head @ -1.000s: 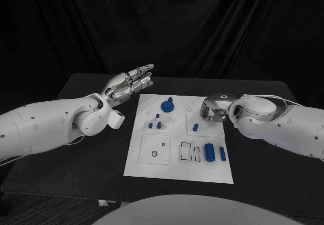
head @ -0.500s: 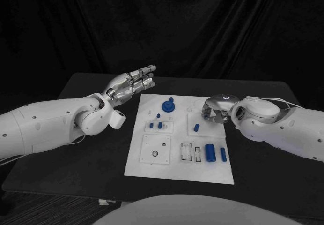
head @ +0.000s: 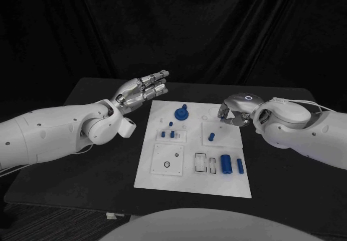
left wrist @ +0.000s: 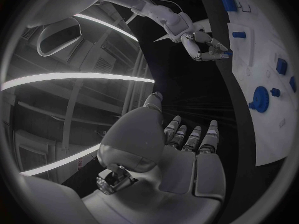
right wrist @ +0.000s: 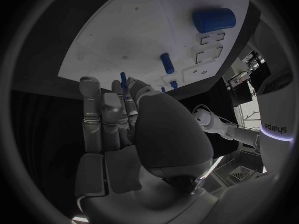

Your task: Assemble the parts on the task board

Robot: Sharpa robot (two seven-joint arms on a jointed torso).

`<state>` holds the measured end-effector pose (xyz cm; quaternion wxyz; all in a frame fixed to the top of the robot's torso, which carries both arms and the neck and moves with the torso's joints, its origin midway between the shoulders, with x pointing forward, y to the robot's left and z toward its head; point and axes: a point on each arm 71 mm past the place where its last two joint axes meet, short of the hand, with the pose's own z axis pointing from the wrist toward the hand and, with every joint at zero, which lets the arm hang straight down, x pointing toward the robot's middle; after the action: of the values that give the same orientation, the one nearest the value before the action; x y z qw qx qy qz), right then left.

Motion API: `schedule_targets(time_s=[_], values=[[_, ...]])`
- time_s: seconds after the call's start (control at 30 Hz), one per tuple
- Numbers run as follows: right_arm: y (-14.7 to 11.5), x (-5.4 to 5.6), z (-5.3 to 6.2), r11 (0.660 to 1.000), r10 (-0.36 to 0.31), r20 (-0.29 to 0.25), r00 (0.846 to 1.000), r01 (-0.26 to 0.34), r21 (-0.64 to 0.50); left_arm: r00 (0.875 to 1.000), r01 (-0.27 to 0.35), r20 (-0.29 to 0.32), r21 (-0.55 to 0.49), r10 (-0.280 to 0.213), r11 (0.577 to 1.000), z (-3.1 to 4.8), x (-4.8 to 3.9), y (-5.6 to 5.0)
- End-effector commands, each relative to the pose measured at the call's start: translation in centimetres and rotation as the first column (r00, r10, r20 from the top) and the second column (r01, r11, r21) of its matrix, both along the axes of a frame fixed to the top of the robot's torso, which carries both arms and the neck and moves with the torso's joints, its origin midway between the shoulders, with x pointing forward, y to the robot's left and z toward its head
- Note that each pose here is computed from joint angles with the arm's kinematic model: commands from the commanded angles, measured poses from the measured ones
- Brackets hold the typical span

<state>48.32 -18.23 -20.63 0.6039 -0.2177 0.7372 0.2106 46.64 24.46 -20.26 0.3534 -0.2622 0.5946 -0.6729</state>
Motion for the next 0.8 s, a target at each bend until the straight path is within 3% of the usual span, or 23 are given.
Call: schedule_targets(time_s=[0.03,0.27,0.37,0.6,0.8], values=[[0.1,-0.2,1.1,1.0,0.003,0.036,0.999,-0.004,0.027,1.0,0.007,-0.003,-0.014,-0.007,1.0,0.01,-0.05,-0.1],[1.1,-1.9,3.0,0.997,0.047,0.055,0.997,-0.05,0.06,1.0,0.006,-0.005,-0.011,-0.006,1.0,-0.03,0.04,-0.1],[2.5,-3.2,3.5,0.992,0.097,0.047,0.994,-0.101,0.076,1.0,0.009,-0.007,-0.011,-0.009,1.0,-0.07,0.09,-0.2],[5.6,-5.6,3.0,0.975,0.196,0.009,0.981,-0.196,0.101,1.0,0.016,-0.009,-0.014,-0.016,1.0,-0.16,0.11,-0.4],[8.2,-7.2,1.8,0.957,0.265,-0.025,0.964,-0.26,0.126,1.0,0.029,-0.01,-0.02,-0.029,0.999,-0.21,0.12,-0.6]])
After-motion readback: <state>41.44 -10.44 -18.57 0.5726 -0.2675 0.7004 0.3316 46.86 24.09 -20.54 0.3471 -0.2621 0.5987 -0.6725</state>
